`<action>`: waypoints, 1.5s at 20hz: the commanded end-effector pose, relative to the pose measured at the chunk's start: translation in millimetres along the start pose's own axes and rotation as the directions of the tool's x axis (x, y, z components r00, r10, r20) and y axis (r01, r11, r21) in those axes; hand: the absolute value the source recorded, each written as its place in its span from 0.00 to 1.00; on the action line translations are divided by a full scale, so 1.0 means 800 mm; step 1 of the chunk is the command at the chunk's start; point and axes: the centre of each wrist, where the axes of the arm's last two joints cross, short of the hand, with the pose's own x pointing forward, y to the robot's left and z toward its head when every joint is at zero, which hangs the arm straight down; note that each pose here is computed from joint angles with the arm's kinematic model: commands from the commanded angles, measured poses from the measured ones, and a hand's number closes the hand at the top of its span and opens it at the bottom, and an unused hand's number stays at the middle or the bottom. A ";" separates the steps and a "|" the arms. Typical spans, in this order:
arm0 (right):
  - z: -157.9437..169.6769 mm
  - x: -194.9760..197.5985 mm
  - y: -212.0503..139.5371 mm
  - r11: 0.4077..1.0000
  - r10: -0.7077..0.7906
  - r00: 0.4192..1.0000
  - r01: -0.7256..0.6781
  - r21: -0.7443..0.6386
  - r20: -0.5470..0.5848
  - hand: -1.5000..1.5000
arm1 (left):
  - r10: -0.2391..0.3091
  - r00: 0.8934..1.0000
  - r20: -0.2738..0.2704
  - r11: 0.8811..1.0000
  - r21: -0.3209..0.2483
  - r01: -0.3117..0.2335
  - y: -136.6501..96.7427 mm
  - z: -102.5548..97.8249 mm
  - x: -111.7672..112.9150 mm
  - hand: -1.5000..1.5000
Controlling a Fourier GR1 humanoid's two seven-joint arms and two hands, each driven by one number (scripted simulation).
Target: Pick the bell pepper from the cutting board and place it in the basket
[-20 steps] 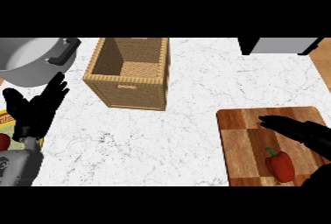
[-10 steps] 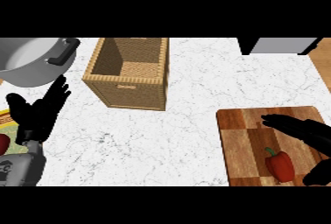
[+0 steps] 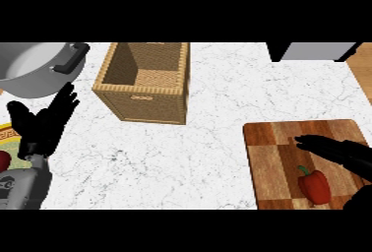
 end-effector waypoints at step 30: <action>-0.145 0.120 0.143 0.995 0.100 0.994 -0.100 0.017 0.041 1.00 | -0.003 1.000 -0.020 1.000 0.015 0.004 0.008 0.002 -0.003 0.50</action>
